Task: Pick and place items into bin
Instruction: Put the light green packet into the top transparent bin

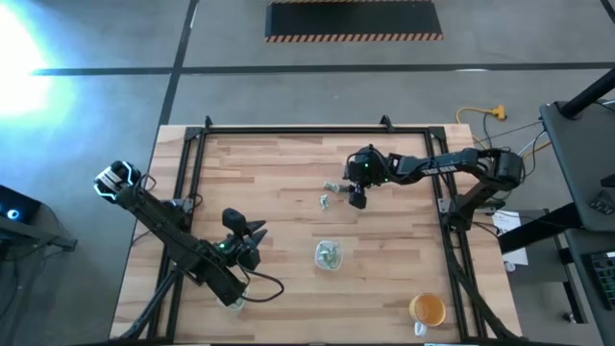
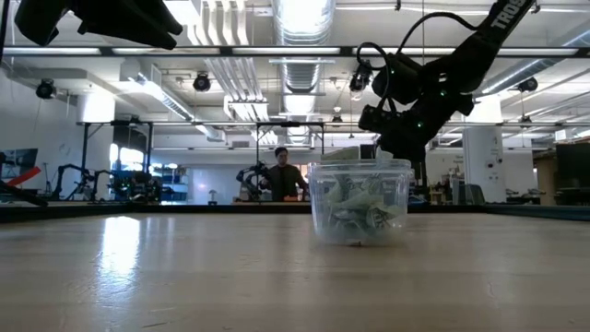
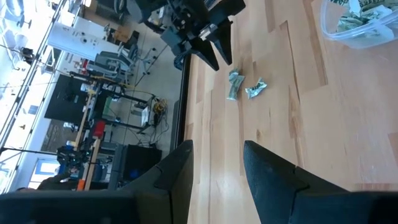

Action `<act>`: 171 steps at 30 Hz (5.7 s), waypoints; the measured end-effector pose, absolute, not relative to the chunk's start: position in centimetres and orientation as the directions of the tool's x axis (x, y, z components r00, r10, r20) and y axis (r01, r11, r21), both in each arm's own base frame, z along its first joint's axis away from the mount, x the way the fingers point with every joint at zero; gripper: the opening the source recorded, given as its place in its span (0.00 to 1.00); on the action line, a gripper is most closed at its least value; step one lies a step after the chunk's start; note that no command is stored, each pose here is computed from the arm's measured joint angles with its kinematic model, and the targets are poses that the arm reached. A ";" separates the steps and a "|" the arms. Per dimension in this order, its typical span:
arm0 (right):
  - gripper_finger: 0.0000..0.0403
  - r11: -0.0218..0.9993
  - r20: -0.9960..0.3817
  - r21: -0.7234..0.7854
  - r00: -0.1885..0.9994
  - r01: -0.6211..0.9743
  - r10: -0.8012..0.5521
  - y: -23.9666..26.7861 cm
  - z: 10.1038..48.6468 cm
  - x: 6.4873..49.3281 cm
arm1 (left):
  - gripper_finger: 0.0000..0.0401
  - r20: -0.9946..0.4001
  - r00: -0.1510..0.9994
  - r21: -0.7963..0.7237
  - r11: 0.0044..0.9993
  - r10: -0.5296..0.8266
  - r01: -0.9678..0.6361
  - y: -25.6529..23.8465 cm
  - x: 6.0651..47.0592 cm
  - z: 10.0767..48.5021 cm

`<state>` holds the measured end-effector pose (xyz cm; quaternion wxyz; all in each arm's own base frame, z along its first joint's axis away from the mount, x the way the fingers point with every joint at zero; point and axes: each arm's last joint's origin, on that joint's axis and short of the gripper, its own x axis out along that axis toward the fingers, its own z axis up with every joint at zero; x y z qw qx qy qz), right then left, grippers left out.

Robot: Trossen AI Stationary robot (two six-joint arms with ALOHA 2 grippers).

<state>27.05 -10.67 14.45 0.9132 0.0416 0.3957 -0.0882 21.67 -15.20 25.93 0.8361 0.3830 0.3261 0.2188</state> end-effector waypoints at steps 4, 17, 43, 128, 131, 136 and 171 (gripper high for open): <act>0.44 0.989 -0.708 -0.016 0.697 0.147 -0.115 -10.6 14.5 27.2 | 0.31 -0.378 0.692 0.783 0.611 0.615 -0.116 -15.2 21.7 25.9; 0.44 0.990 -0.679 -0.035 0.723 0.140 -0.126 -10.5 14.1 26.9 | 0.31 -0.378 0.691 0.783 0.611 0.616 -0.116 -15.2 21.7 25.9; 0.32 0.986 -0.762 -0.034 0.634 0.163 -0.131 -11.4 11.6 28.5 | 0.31 -0.383 0.691 0.781 0.614 0.613 -0.112 -15.2 21.6 25.9; 0.41 0.902 -0.691 -0.001 0.652 -0.433 0.312 9.5 22.9 31.8 | 0.31 -0.359 0.685 0.805 0.582 0.634 -0.117 -14.8 21.5 25.1; 0.40 0.926 -0.661 -0.130 0.726 -0.356 0.186 9.6 24.3 31.1 | 0.31 -0.316 0.648 0.836 0.526 0.693 -0.156 -13.0 21.4 23.9; 0.38 0.947 -0.651 -0.217 0.758 -0.236 0.039 8.9 24.9 29.6 | 0.31 -0.362 0.564 0.797 0.560 0.742 -0.225 -8.1 21.6 22.2; 0.29 0.966 -0.552 -0.172 0.794 0.191 -0.255 -6.8 18.1 27.1 | 0.31 -0.324 0.740 0.684 0.686 0.590 -0.248 5.0 19.2 25.3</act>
